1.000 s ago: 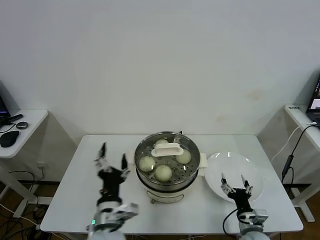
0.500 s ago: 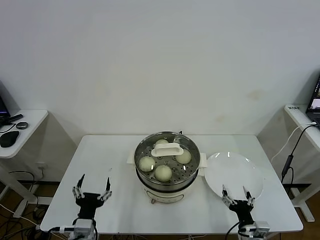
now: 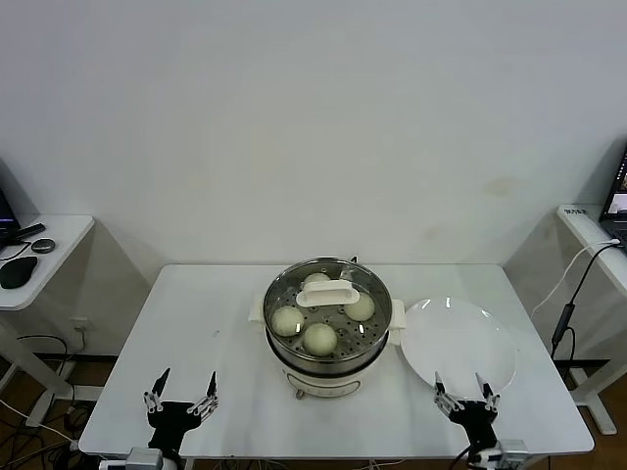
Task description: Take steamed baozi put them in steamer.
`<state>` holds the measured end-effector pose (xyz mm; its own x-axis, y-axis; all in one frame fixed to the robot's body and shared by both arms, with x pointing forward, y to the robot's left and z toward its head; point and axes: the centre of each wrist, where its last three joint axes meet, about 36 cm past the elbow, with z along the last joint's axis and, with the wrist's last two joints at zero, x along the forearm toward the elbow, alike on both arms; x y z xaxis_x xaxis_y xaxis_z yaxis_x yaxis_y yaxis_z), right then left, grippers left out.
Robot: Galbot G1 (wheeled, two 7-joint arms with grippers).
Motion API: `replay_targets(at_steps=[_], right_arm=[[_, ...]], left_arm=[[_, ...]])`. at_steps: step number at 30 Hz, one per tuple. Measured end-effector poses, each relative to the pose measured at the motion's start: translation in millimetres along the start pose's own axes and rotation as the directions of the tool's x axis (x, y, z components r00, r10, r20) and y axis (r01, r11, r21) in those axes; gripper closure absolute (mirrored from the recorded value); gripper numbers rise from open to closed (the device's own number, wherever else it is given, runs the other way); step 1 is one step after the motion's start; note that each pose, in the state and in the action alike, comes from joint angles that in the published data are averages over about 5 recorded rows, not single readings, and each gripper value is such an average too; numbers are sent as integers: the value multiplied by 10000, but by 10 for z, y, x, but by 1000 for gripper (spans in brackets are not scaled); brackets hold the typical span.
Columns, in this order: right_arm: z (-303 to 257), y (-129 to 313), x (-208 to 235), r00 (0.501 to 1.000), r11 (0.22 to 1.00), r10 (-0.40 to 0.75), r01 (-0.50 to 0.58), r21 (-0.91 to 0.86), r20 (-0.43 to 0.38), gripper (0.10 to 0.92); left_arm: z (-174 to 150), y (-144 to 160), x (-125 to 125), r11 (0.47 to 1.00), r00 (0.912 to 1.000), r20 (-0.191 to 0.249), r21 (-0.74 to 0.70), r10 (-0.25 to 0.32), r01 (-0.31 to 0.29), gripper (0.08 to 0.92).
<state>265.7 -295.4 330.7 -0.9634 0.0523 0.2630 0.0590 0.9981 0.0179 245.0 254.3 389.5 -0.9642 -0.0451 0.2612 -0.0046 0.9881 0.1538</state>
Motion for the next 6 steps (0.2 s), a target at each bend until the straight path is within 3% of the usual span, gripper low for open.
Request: replay_targets(at_steps=[6], right_arm=[[-34,25,31,10000,9999,-36,37,126,-89,200]], left_arm=[[4,-22,68,9995,9998,-98,270,159,-156,177]])
